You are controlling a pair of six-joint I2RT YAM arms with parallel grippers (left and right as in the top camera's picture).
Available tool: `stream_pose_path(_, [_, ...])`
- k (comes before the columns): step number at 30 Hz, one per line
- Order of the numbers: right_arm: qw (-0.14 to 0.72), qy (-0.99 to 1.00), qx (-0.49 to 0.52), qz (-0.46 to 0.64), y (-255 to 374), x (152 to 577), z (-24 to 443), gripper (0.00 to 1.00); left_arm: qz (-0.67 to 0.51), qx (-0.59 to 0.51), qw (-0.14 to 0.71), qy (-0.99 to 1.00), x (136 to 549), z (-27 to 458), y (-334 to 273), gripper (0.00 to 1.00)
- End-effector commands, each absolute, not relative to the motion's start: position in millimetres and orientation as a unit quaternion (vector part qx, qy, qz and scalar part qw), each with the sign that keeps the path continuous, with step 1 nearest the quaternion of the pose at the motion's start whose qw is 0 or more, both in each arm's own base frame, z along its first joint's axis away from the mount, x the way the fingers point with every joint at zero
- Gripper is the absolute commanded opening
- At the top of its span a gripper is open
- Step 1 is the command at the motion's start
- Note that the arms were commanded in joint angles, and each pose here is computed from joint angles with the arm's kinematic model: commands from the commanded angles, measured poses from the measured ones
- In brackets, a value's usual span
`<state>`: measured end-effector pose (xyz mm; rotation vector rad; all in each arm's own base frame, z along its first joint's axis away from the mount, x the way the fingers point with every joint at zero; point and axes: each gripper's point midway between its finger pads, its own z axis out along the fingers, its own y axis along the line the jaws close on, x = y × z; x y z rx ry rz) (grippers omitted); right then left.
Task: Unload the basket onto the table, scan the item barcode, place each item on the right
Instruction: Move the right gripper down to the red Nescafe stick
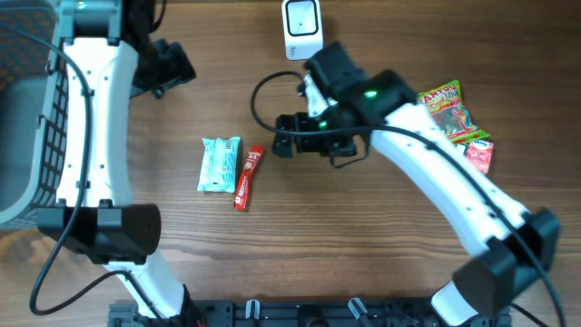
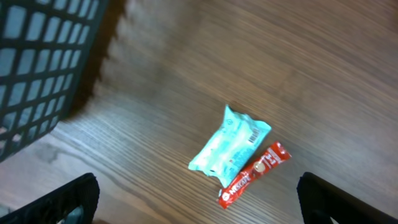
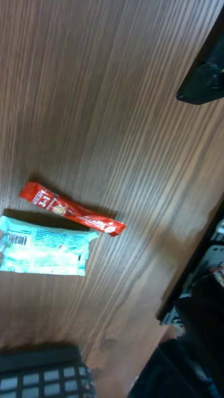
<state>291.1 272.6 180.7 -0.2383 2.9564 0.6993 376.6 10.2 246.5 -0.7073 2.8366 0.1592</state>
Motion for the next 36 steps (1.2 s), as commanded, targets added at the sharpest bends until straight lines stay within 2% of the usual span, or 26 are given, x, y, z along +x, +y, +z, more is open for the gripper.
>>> stream_pose_path(1, [0.03, 0.973, -0.041, 0.227, 287.2, 297.1, 158.8, 0.82, 0.065, -0.258, 0.103, 0.958, 375.4, 245.2, 28.4, 1.0])
stream_pose_path(2, [0.022, 0.974, -0.021, 0.225, 289.6, 297.5, 154.3, 0.75, 0.066, -0.261, 0.103, 0.958, 375.3, 245.2, 30.1, 1.0])
stream_pose_path(3, [0.012, 0.975, 0.001, 0.222, 293.8, 296.3, 148.0, 0.62, 0.066, -0.261, 0.103, 0.958, 375.3, 245.2, 30.2, 1.0])
stream_pose_path(5, [0.007, 0.975, 0.004, 0.22, 305.4, 292.8, 140.3, 0.57, 0.065, -0.26, 0.103, 0.958, 375.3, 245.1, 29.9, 1.0])
stream_pose_path(13, [0.084, 0.989, 0.017, 0.117, 342.1, 280.7, 97.5, 0.57, 0.063, -0.259, 0.103, 0.958, 375.4, 245.0, 28.5, 1.0])
stream_pose_path(19, [0.071, 0.991, -0.026, 0.113, 380.0, 253.3, 61.2, 0.55, 0.064, -0.26, 0.103, 0.958, 375.5, 245.1, 28.9, 1.0])
stream_pose_path(26, [0.049, 0.996, -0.036, 0.068, 376.4, 242.0, 22.8, 0.5, 0.064, -0.26, 0.103, 0.958, 375.5, 245.1, 28.9, 1.0])
stream_pose_path(28, [0.045, 0.997, -0.026, 0.064, 375.4, 241.4, 18.7, 0.5, 0.064, -0.26, 0.103, 0.958, 375.5, 245.1, 28.9, 1.0])
stream_pose_path(31, [0.042, 0.997, 0.0, 0.066, 376.1, 241.5, 15.8, 0.43, 0.064, -0.26, 0.103, 0.958, 375.5, 245.1, 28.9, 1.0])
stream_pose_path(36, [0.051, 0.995, 0.001, 0.081, 383.7, 246.0, 17.3, 0.44, 0.064, -0.26, 0.103, 0.958, 375.5, 245.1, 28.9, 1.0])
